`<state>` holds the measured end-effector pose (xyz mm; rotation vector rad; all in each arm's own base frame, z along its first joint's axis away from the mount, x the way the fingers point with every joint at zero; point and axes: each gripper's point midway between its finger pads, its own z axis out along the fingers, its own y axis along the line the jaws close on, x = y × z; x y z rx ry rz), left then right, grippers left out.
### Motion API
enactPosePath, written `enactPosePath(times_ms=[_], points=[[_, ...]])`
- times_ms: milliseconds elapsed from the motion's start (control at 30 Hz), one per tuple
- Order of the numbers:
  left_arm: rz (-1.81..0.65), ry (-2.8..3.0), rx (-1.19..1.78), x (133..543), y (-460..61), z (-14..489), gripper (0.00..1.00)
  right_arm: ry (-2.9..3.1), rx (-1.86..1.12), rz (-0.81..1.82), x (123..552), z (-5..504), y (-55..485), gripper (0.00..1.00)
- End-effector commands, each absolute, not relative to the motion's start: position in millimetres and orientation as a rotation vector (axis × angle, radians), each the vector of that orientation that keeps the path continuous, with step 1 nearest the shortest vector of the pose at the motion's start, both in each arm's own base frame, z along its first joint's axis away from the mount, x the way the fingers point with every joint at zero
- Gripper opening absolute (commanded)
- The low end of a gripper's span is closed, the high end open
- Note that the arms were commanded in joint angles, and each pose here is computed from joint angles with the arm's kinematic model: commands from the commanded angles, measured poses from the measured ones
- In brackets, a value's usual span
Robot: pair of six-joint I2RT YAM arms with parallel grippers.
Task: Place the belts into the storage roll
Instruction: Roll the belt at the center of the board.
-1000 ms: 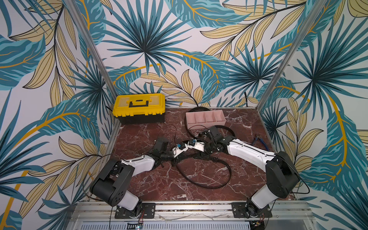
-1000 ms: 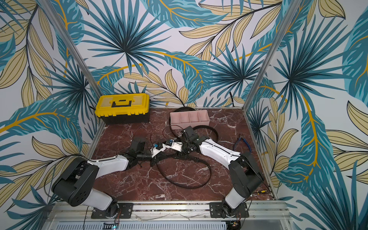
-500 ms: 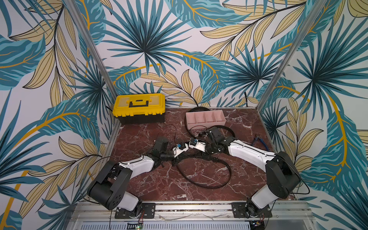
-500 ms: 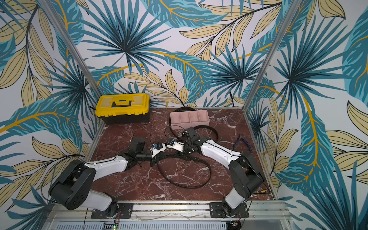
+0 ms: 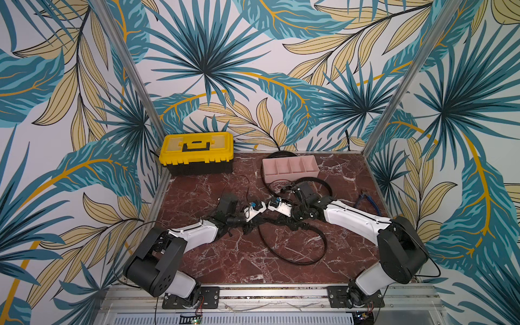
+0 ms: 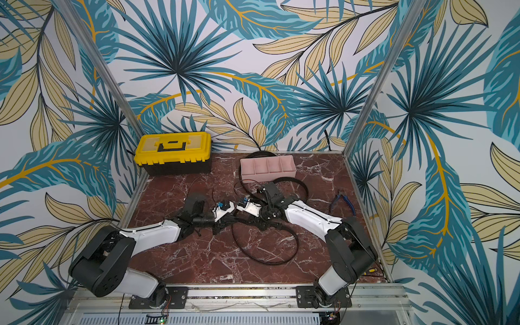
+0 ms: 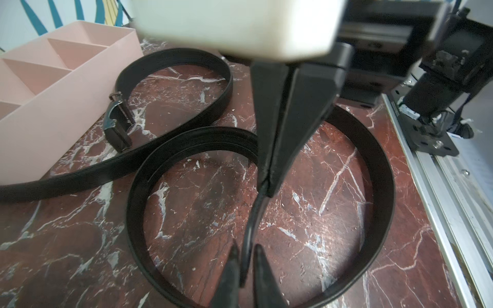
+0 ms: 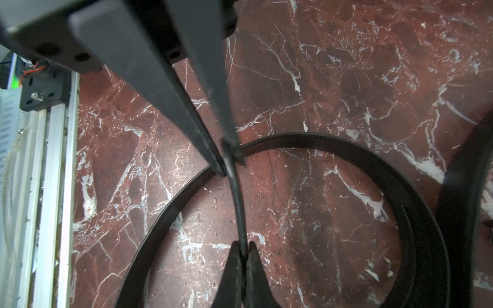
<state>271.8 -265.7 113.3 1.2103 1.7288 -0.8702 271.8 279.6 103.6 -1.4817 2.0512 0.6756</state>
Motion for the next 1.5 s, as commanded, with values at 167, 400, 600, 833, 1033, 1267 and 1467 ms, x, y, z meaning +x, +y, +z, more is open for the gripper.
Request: enactPosePath(times_ms=[167,400,600,833,1033,1267,1467], points=[[-0.716,1.846,0.969,301.7,-249.1,126.5,0.81,2.193,-1.383,0.673,270.9,89.5,278.9,0.00],[-0.639,2.097,0.416,332.3,-211.3,131.9,1.00,2.403,-1.169,0.580,289.1,79.9,270.0,0.00],[-0.654,2.324,0.229,345.0,-210.0,88.7,0.82,2.520,-0.979,0.552,303.4,68.7,269.0,0.00],[-0.820,2.452,0.227,355.6,-242.9,75.2,0.72,2.705,-0.753,0.443,314.9,46.2,257.1,0.00],[-0.759,2.496,0.208,351.4,-241.3,71.4,0.72,2.823,-0.442,0.322,337.1,38.9,250.2,0.00],[-0.663,2.520,0.179,335.1,-233.3,68.8,0.70,2.872,-0.064,0.153,373.5,46.5,246.1,0.00],[-0.681,2.533,0.169,336.1,-243.8,66.1,0.70,2.855,0.435,0.309,386.6,38.8,263.7,0.00]])
